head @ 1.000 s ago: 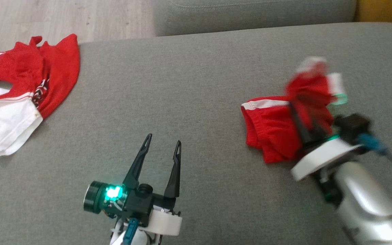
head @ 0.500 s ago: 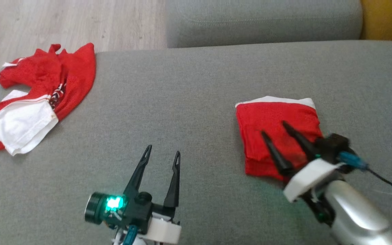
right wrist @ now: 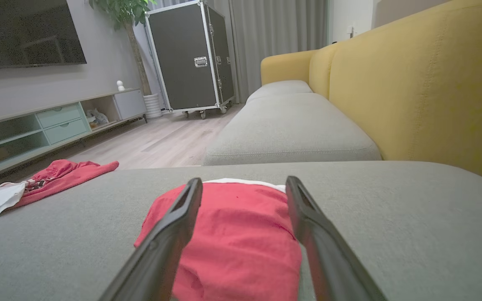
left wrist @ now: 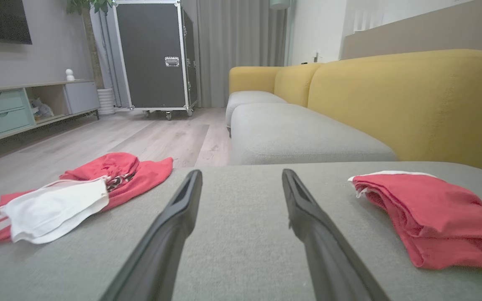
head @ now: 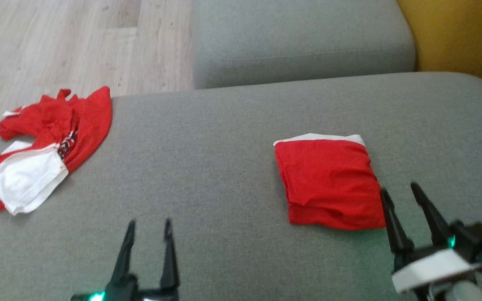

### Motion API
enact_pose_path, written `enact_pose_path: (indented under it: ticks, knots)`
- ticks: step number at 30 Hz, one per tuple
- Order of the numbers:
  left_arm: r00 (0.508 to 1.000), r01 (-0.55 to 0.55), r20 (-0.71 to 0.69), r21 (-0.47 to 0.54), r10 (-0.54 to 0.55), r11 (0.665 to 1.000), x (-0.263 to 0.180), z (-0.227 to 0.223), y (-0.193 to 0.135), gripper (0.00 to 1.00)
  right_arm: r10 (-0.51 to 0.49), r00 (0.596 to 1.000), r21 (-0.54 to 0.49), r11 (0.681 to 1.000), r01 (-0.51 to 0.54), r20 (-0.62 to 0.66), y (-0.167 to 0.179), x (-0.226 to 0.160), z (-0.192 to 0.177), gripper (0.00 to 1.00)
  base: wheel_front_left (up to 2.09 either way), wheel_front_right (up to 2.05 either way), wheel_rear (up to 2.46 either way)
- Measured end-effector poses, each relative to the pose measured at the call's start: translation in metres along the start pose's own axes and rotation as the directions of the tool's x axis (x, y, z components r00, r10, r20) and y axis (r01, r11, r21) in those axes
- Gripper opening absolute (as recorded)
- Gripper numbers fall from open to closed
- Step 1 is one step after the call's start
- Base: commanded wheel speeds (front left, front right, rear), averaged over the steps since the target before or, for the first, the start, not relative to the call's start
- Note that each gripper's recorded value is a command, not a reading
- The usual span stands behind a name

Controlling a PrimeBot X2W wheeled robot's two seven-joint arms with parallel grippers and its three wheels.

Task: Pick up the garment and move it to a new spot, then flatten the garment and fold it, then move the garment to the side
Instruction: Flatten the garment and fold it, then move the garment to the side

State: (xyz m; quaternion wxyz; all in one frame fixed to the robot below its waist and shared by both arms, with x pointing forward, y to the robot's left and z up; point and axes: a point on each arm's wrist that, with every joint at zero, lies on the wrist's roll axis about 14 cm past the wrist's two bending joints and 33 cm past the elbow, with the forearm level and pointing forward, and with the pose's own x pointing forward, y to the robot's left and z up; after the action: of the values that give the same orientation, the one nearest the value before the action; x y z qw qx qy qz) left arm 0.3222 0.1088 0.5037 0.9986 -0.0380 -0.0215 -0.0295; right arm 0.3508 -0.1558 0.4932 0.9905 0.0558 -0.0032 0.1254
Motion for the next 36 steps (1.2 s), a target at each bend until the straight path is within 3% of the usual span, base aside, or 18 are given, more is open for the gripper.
enact_pose_path:
  ticks: [7,36]
  knots:
    - [0.997,-0.077,-0.033,-0.026,0.076,0.997,-0.025,-0.011,0.024,1.00,-0.028,0.999,-0.050,0.998,0.026,-0.041,-0.001,-0.034,-0.015,1.00,0.00,0.00,0.00]
    - [0.998,-0.040,-0.045,0.016,0.040,0.999,-0.031,-0.020,0.030,1.00,-0.034,0.998,-0.042,0.999,0.031,-0.057,0.006,-0.040,-0.023,1.00,0.00,0.00,0.00]
